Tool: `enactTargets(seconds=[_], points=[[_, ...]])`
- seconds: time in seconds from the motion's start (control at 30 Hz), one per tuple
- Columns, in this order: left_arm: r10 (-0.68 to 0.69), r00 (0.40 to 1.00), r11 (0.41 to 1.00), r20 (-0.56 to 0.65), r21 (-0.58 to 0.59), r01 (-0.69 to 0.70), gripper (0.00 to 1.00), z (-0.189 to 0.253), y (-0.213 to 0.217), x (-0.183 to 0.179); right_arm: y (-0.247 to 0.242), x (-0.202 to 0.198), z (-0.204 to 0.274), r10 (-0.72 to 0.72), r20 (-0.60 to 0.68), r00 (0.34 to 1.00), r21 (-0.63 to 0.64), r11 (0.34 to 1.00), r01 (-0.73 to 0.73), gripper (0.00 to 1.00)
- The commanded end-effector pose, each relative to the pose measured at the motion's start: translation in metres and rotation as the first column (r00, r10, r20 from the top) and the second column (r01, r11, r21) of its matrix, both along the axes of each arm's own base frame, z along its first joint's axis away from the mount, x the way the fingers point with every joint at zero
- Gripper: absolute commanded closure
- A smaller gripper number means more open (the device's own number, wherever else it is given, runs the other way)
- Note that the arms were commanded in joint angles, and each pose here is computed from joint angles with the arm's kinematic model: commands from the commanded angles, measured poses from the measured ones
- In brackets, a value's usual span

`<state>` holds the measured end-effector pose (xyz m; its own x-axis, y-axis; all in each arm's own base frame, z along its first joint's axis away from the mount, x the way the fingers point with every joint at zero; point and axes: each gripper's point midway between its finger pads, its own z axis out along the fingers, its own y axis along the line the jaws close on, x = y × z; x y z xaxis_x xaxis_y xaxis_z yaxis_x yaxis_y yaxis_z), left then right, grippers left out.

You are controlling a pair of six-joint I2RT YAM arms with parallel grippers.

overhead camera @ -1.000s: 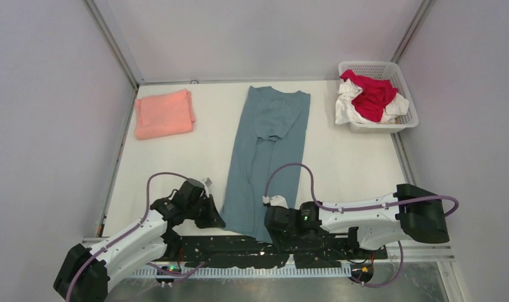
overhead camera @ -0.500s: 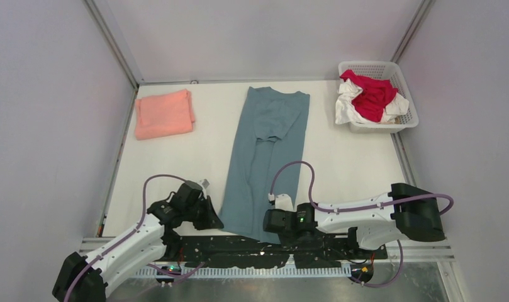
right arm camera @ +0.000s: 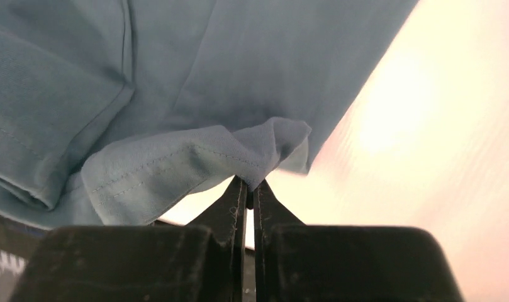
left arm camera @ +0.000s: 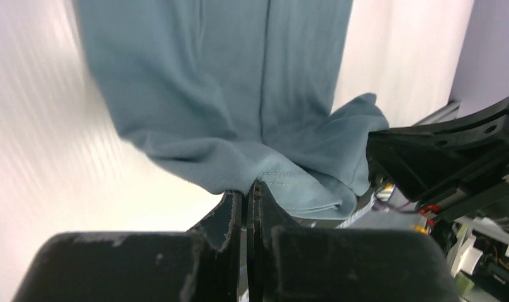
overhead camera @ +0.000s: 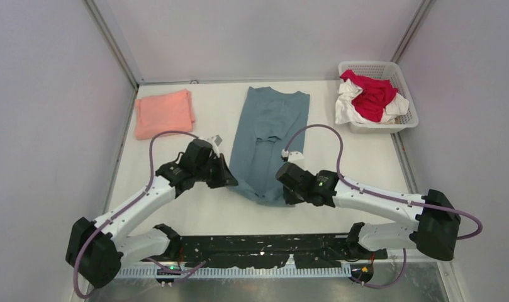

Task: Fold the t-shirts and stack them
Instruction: Fold the folded rectangular tshirt in 1/3 of the way

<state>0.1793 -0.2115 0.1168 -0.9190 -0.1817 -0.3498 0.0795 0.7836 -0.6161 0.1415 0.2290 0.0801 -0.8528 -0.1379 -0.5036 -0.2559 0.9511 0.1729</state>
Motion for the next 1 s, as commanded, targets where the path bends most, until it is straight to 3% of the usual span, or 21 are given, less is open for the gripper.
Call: enactTargets(seconds=[0.0,0.3,0.57,0.87,0.97], points=[[0.032,0.991,0.999,0.131,0.011,-0.034,1.00,0.035,-0.013,0.067,-0.005,0.061,0.038,0.002,0.158,0.988,0.031,1.000,-0.007,0.95],[0.087,0.987,0.991,0.138,0.089,-0.099,1.00,0.041,-0.022,0.168,-0.026,0.163,0.053,-0.047,0.248,0.968,0.005,0.999,0.048,0.95],[0.092,0.990,0.986,0.109,0.130,-0.106,1.00,0.020,-0.025,0.226,-0.034,0.224,0.043,-0.097,0.230,0.968,0.030,0.995,0.092,0.95],[0.058,0.997,0.982,0.052,0.175,-0.067,0.99,-0.002,-0.031,0.250,-0.047,0.244,0.023,-0.135,0.178,0.975,0.025,0.991,0.133,0.95],[0.050,0.998,0.981,0.037,0.188,-0.056,0.92,-0.010,-0.032,0.252,-0.049,0.245,0.015,-0.143,0.162,0.976,0.017,0.990,0.142,0.94]])
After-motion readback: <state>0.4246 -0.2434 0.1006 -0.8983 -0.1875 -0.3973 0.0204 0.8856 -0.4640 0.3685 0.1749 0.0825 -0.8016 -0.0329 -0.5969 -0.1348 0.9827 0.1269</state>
